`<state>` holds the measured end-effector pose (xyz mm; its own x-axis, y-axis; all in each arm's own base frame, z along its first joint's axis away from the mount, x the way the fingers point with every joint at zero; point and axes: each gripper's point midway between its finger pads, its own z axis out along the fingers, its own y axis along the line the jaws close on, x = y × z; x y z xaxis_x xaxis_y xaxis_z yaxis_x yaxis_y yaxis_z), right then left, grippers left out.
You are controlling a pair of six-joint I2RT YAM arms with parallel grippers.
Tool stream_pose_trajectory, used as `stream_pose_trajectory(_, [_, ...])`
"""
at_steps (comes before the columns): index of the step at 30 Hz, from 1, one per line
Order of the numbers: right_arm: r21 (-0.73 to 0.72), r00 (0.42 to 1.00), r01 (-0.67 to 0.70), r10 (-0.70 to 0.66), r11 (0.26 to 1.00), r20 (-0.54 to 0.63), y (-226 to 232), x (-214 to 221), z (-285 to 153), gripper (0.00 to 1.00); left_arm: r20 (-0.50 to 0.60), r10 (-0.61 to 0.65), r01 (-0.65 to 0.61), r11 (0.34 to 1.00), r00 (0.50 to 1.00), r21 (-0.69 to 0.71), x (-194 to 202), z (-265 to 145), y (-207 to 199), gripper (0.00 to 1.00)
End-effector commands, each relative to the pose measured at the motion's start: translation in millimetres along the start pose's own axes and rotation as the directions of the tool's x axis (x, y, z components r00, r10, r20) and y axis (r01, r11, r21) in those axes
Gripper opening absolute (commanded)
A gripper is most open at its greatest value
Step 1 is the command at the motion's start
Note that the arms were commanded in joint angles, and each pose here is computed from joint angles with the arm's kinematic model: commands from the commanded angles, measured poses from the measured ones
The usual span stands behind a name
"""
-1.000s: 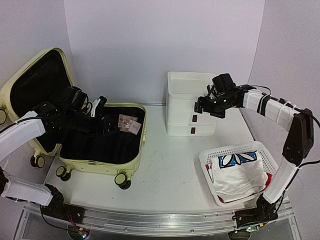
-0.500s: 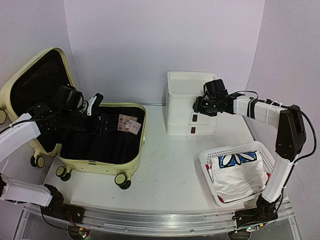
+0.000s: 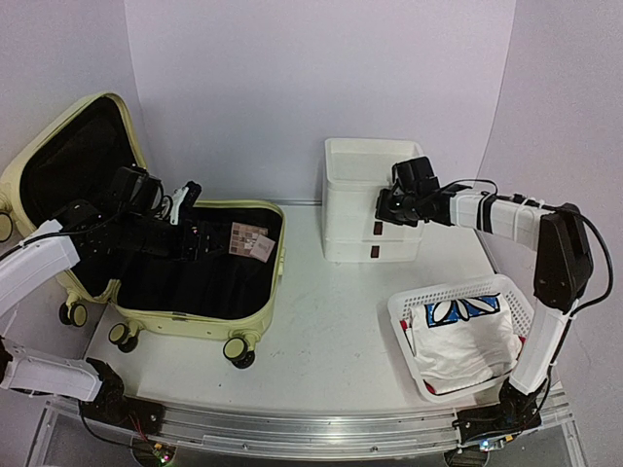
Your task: Open, take out, and arrange the luggage
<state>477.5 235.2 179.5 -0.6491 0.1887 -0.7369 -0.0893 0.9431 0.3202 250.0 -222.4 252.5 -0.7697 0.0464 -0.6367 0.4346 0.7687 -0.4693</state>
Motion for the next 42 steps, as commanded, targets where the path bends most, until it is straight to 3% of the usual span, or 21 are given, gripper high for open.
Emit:
stream_pose_trajectory(1, [-0.084, 0.997, -0.008, 0.015, 0.996, 0.078, 19.0, -22.4, -25.3, 0.0, 0.051, 0.037, -0.038, 0.999, 0.998, 0.01, -14.0, -2.8, -6.1, 0.84])
stream_pose_trajectory(13, [-0.161, 0.988, -0.088, 0.065, 0.983, -0.14, 26.2, 47.2, -87.4, 0.0, 0.027, 0.042, -0.042, 0.999, 0.999, 0.004, -17.3, 9.8, -4.5, 0.84])
stream_pose_trajectory(19, [-0.155, 0.986, -0.066, 0.041, 0.986, -0.16, 31.1, 73.9, -106.2, 0.0, 0.023, 0.044, -0.044, 0.999, 0.999, 0.002, -22.1, 17.3, -4.1, 0.84])
stream_pose_trajectory(27, [-0.122, 0.991, -0.036, 0.02, 0.992, -0.129, 25.4, 73.2, -114.4, 0.02, 0.014, 0.036, -0.036, 0.999, 0.999, 0.013, -23.7, 22.8, -5.7, 0.84])
stream_pose_trajectory(33, [-0.102, 0.993, -0.018, 0.006, 0.995, -0.121, 23.7, 71.1, -108.3, 0.19, 0.012, 0.031, -0.031, 0.999, 0.999, 0.026, -24.1, 23.1, -8.2, 0.84])
stream_pose_trajectory(38, [-0.117, 0.988, -0.019, 0.001, 0.993, -0.152, 22.3, 78.2, -118.7, 0.66, 0.015, 0.032, -0.032, 0.999, 0.999, 0.013, -22.2, 22.3, -5.1, 0.84])
stream_pose_trajectory(42, [-0.113, 0.982, 0.013, -0.034, 0.993, -0.187, 13.1, 87.1, -141.3, 0.85, 0.007, 0.026, -0.026, 1.0, 1.0, 0.0, -21.7, 26.3, -1.1, 0.85])
